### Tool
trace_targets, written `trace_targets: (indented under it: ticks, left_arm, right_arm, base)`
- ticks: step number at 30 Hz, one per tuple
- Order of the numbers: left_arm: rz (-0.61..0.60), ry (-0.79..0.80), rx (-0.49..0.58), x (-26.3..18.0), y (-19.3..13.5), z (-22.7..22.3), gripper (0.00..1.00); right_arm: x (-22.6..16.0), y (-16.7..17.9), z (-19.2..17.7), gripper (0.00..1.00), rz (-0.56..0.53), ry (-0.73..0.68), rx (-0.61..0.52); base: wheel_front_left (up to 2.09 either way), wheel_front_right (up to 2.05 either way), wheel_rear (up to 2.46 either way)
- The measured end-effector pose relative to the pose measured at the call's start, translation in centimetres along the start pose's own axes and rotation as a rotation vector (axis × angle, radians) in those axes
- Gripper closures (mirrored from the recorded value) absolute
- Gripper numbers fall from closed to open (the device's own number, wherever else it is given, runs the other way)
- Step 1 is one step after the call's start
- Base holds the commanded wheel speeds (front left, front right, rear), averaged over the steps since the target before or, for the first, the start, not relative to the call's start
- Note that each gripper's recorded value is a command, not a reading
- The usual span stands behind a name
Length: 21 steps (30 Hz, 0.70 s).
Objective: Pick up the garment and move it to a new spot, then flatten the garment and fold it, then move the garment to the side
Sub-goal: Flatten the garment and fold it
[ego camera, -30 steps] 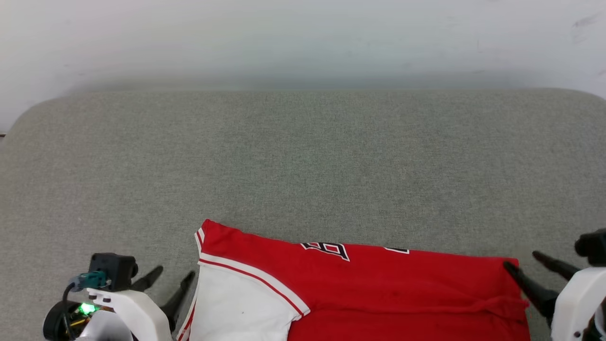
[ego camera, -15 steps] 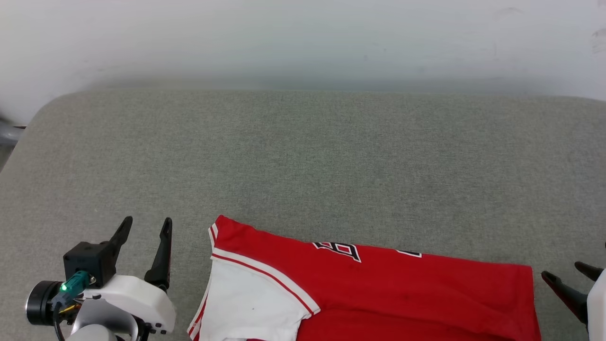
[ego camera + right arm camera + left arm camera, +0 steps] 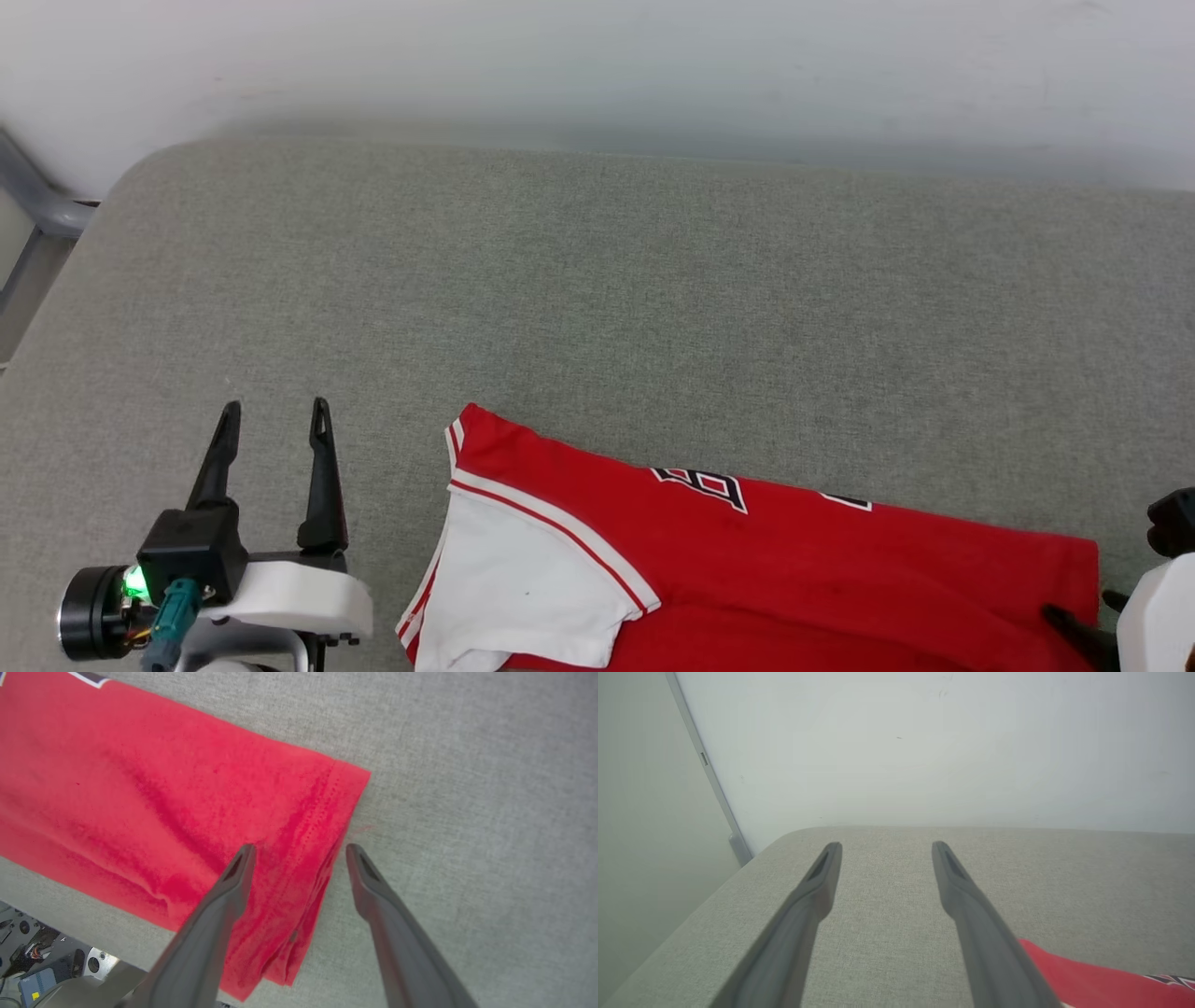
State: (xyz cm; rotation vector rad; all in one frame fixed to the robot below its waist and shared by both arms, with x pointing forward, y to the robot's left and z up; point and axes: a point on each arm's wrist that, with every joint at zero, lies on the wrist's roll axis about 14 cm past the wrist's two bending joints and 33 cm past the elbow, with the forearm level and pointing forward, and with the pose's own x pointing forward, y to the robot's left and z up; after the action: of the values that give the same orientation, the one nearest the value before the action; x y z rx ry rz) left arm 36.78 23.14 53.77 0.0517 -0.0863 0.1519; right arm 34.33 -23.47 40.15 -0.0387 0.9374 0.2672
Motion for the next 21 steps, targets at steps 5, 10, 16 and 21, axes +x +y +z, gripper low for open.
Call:
trace_targets:
  ticks: [5, 10, 16, 21]
  left_arm:
    - [0.059, -0.017, -0.025, -0.7, 0.5, -0.1, 0.00]
    - [0.120, -0.012, -0.042, -1.6, 1.2, -0.8, 0.00]
    - [0.156, 0.010, -0.021, -2.9, 1.3, -2.1, 0.00]
    - [0.142, 0.006, -0.001, -2.8, 1.1, -2.3, 0.00]
  right_arm:
    - [1.4, 0.6, -1.5, 0.00, 0.022, 0.052, 0.034]
    - [2.5, 0.7, -2.5, 0.00, 0.027, 0.091, 0.041]
    - [3.4, 0.9, -3.8, 1.00, 0.038, 0.121, 0.047]
    - [3.3, 0.3, -3.7, 1.00, 0.027, 0.091, 0.077]
  base:
    - [0.00, 0.00, 0.00]
    - [0.00, 0.00, 0.00]
    - [0.00, 0.00, 0.00]
    - [0.00, 0.00, 0.00]
